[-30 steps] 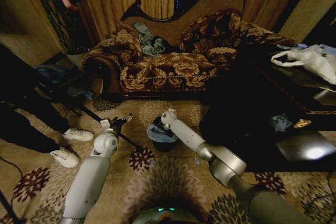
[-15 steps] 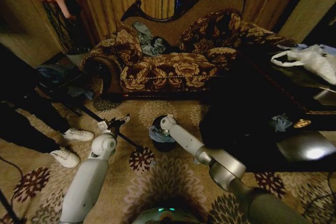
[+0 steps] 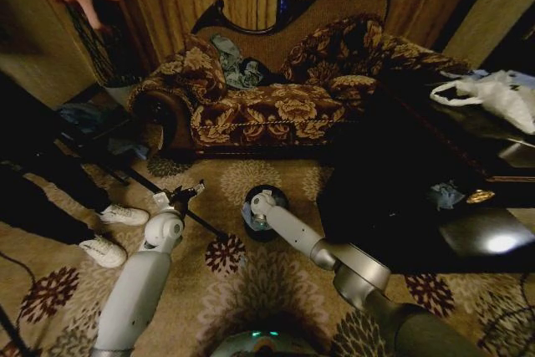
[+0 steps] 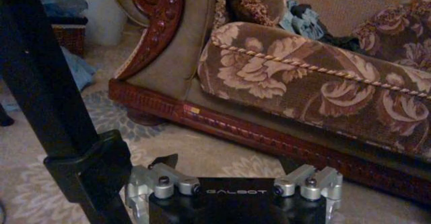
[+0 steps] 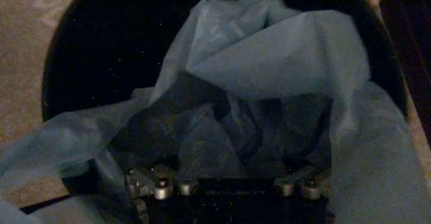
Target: Place a garbage bag over the trash bin.
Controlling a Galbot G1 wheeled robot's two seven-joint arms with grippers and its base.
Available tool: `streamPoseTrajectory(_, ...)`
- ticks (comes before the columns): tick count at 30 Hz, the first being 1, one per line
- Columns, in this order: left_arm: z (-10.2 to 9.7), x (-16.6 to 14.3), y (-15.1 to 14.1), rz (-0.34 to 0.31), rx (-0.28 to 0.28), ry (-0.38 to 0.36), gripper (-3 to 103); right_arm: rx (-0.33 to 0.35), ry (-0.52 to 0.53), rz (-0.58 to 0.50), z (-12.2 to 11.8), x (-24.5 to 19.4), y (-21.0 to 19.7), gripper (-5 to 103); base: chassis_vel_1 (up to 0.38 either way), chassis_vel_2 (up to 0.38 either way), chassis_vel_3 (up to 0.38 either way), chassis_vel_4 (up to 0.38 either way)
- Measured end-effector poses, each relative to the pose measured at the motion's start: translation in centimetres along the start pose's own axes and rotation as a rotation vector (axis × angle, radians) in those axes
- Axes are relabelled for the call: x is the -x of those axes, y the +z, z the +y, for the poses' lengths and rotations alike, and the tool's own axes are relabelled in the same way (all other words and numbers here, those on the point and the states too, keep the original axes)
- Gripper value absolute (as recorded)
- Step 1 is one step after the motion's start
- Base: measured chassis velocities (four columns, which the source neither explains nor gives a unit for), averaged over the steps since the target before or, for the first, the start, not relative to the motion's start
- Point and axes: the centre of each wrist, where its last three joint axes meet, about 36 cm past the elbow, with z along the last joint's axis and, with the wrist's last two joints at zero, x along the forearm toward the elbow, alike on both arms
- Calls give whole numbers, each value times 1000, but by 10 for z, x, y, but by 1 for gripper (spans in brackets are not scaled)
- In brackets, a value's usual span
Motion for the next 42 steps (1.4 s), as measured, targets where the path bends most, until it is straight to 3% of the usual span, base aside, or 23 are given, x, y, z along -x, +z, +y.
streamPoseTrajectory(6,7,-4,4,6,2,-3,100,61,-54,-45,-5,-19,-23,100,0,0,0,0)
streamPoseTrajectory(12,8,-3,5,8,2,-6,100,70,-99,-81,3,-40,-27,100,0,0,0,0)
streamPoseTrajectory(18,5,1,3,2,-8,1,100,11,-162,-160,21,-69,-13,100,0,0,0,0)
streamPoseTrajectory(24,-12,6,-10,-17,-40,37,100,-64,-312,-297,45,-114,17,100,0,0,0,0)
streamPoseTrajectory(30,-25,1,-11,-23,-47,71,100,-99,-368,-407,39,-134,25,100,0,0,0,0)
streamPoseTrajectory(34,-37,0,-10,-17,-63,109,100,-89,-401,-495,17,-158,20,100,0,0,0,0)
streamPoseTrajectory(38,-61,-4,-13,24,-90,181,100,-49,-393,-662,-34,-175,5,100,0,0,0,0)
streamPoseTrajectory(39,-61,-4,-13,24,-90,181,100,-49,-393,-662,-34,-175,5,100,0,0,0,0)
streamPoseTrajectory(40,-65,-7,-15,36,-94,195,100,-39,-389,-711,-47,-175,1,100,0,0,0,0)
streamPoseTrajectory(42,-77,-10,-15,77,-82,232,100,-25,-409,-869,-94,-165,-8,100,0,0,0,0)
